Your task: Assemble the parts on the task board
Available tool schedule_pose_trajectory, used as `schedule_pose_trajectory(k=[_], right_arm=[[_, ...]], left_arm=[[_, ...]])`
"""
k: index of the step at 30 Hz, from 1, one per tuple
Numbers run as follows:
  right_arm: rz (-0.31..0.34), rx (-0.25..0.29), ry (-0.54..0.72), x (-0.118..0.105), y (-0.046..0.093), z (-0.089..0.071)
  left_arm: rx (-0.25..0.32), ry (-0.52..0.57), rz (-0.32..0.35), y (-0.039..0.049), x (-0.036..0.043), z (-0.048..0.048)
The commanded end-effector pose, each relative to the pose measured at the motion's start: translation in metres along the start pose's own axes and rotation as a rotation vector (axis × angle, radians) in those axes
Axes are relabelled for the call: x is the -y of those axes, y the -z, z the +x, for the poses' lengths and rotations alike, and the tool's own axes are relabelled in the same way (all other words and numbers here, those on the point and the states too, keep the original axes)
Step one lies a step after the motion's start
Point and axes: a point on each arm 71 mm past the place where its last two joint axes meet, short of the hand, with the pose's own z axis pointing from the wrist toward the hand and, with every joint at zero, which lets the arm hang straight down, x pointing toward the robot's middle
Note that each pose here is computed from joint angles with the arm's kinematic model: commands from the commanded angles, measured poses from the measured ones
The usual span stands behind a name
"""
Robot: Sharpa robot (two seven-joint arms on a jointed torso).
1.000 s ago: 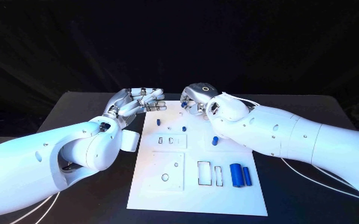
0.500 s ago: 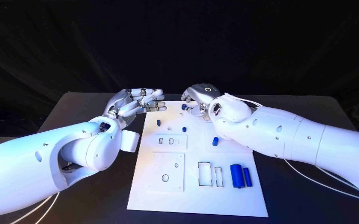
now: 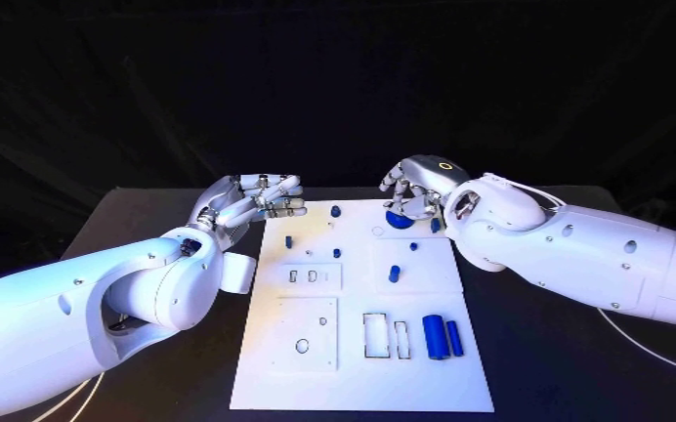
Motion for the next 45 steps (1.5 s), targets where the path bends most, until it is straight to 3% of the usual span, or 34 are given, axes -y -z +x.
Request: schedule_pose_trajectory(k=[1,6,13,32,45], right_arm=[[0.083,-0.124,-0.1,0.011,0.007,0.004],[0.136,-0.181,-0.108,0.028,0.012,0.003],[0.159,-0.206,-0.077,0.034,0.009,0.005],[0.173,-0.195,-0.051,0.033,-0.009,0.016],[0.169,-0.221,-0.046,0.031,-0.012,0.022]], left_arm=[[-0.032,0.014,0.009,-0.0012,0.0008,0.0033],[-0.037,0.016,0.008,-0.0019,0.0003,0.0045],[-0.034,0.015,0.005,-0.0023,-0.0002,0.0036],[-0.031,0.014,0.011,-0.003,-0.0002,0.0037],[-0.029,0.013,0.009,-0.0029,-0.0003,0.0032]])
